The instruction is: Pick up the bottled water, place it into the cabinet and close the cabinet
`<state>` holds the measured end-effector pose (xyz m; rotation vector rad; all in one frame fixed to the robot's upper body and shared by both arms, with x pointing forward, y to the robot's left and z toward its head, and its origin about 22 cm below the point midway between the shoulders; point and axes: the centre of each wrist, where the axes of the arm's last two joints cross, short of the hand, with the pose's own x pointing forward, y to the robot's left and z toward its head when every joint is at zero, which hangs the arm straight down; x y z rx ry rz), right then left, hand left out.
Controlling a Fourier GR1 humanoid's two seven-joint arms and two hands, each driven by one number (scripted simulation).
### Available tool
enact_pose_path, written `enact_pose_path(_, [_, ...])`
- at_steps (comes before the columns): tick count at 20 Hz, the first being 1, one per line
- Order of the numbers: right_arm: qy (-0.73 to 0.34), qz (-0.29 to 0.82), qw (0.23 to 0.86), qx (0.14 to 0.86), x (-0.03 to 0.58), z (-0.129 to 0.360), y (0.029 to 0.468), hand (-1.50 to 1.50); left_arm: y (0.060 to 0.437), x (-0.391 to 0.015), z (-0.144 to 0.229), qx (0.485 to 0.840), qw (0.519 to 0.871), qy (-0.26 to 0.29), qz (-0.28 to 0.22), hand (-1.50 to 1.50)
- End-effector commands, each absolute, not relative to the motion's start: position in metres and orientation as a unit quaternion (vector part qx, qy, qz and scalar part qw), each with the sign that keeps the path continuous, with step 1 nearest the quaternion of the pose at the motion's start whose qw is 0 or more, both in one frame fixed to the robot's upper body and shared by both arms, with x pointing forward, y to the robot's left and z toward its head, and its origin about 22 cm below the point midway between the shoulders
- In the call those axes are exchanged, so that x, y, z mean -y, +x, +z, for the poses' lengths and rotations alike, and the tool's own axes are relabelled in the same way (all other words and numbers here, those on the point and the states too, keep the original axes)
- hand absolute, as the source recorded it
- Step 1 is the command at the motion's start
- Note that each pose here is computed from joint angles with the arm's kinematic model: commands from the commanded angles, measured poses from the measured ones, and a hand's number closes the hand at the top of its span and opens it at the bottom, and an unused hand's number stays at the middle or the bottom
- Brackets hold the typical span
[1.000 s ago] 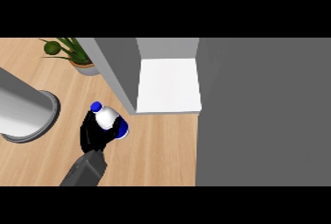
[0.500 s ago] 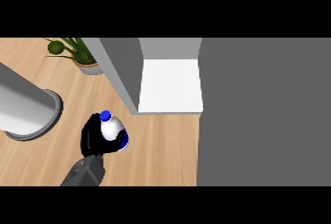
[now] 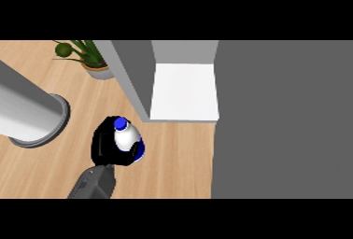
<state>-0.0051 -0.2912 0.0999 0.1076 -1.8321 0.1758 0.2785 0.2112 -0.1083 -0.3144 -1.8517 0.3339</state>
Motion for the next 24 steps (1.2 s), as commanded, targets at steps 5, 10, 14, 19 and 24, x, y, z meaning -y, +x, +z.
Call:
enact_pose_path(5, [0.051, 0.079, 0.575, 0.812, 0.287, 0.12, -0.001, -1.5, 0.266, -0.16, -0.048, 0.798, 0.565, -0.184, 0.102, 1.5])
enact_pose_path(10, [0.052, 0.089, 0.577, 0.81, 0.292, 0.125, 0.005, -1.5, 0.263, -0.116, -0.002, 0.801, 0.559, -0.204, 0.071, 1.5])
enact_pose_path(14, [0.061, 0.088, 0.571, 0.814, 0.289, 0.121, 0.011, -1.5, 0.256, -0.093, 0.055, 0.797, 0.563, -0.211, 0.054, 1.5])
enact_pose_path(19, [0.063, 0.085, 0.57, 0.815, 0.283, 0.117, 0.011, -1.5, 0.269, -0.056, 0.089, 0.807, 0.562, -0.17, 0.06, 1.5])
enact_pose_path(24, [0.059, 0.088, 0.565, 0.818, 0.277, 0.13, 0.014, -1.5, 0.275, -0.031, 0.103, 0.818, 0.557, -0.13, 0.065, 1.5])
